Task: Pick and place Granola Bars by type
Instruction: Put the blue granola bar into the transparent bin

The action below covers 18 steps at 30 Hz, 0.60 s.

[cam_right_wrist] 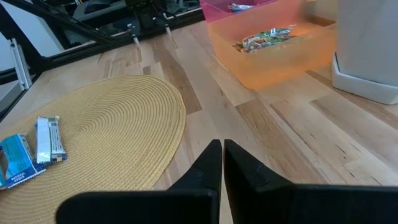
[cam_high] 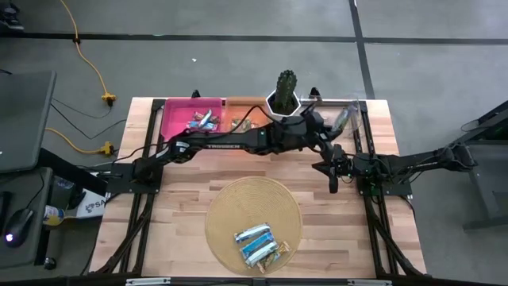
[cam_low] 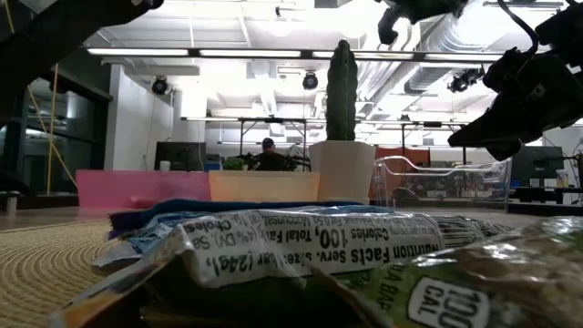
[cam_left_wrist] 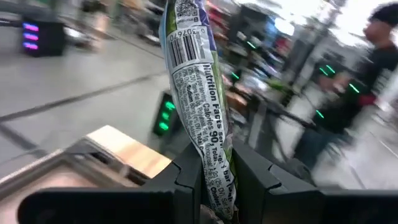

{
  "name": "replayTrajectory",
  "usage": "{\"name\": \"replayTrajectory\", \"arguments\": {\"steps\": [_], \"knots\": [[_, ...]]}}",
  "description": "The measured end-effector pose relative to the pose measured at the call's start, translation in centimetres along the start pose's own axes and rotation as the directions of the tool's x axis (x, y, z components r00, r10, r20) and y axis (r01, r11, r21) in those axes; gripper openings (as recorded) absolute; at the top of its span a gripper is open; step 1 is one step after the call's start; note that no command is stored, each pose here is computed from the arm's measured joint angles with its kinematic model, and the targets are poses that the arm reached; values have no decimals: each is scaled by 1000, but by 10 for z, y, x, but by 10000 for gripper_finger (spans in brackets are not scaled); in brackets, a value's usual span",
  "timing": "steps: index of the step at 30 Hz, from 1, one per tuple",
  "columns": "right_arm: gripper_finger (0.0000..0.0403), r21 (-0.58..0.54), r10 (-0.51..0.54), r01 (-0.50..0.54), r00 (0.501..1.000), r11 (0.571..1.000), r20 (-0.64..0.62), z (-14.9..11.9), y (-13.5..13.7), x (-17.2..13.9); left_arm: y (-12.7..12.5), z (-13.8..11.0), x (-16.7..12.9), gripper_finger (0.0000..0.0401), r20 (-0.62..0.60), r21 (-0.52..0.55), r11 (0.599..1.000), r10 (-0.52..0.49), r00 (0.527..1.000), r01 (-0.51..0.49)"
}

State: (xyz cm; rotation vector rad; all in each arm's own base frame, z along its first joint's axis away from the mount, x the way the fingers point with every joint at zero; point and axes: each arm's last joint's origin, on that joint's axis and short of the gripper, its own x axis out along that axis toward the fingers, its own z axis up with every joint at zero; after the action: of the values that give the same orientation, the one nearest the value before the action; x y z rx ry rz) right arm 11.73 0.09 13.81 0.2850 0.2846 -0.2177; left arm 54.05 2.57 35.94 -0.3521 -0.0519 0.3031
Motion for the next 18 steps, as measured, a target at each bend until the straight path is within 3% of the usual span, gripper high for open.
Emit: {"name": "replayTrajectory", "arguments": {"steps": [8,18], "knots": [[0,0,0,0,1000,1000,0,0,0,0,-12,39,-26,60,-40,85,983,-162,986,165],[0,0,0,0,1000,1000,0,0,0,0,-23,85,-68,60,-131,208,914,-326,936,347]]}}
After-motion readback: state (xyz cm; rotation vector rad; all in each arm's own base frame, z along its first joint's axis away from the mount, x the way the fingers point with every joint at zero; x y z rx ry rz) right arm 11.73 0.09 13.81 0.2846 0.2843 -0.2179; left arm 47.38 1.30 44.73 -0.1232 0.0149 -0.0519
